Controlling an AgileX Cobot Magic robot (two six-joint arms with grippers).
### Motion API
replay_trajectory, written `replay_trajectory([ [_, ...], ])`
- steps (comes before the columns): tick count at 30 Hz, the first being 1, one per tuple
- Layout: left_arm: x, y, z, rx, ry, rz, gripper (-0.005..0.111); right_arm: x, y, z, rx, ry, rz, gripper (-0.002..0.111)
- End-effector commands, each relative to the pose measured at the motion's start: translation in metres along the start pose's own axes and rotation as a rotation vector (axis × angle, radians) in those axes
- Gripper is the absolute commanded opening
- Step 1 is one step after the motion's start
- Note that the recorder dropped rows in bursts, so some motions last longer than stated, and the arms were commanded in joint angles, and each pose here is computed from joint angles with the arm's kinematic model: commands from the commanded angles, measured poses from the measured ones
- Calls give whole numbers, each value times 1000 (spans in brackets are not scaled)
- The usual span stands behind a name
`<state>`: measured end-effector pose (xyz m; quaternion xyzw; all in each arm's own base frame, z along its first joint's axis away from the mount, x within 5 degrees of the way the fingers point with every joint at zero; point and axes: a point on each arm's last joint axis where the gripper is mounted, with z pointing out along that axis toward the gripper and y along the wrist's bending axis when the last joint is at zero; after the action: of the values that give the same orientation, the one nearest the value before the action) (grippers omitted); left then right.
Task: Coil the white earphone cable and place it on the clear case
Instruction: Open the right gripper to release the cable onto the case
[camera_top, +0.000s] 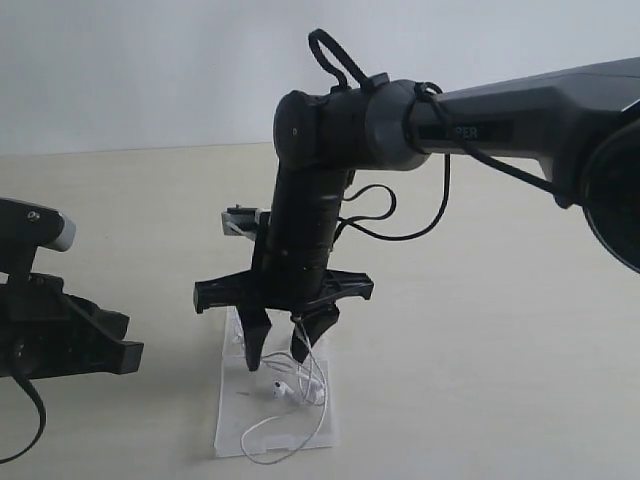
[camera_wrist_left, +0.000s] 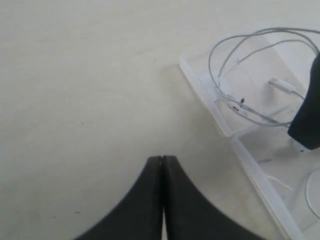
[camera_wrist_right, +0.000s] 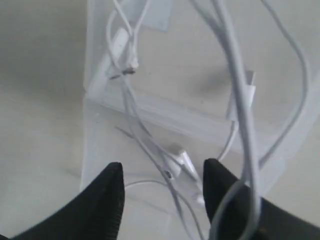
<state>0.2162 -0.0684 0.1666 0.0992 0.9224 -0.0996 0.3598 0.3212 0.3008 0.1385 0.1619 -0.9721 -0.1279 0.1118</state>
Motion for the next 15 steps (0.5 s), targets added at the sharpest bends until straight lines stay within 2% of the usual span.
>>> replay_trajectory([
  [1, 0, 0, -1, -2, -3, -2, 0, -7, 12, -23, -28, -69, -32, 53],
  [15, 1, 1, -1, -15, 5, -2, 0, -10, 19, -39, -46, -117, -3, 53],
])
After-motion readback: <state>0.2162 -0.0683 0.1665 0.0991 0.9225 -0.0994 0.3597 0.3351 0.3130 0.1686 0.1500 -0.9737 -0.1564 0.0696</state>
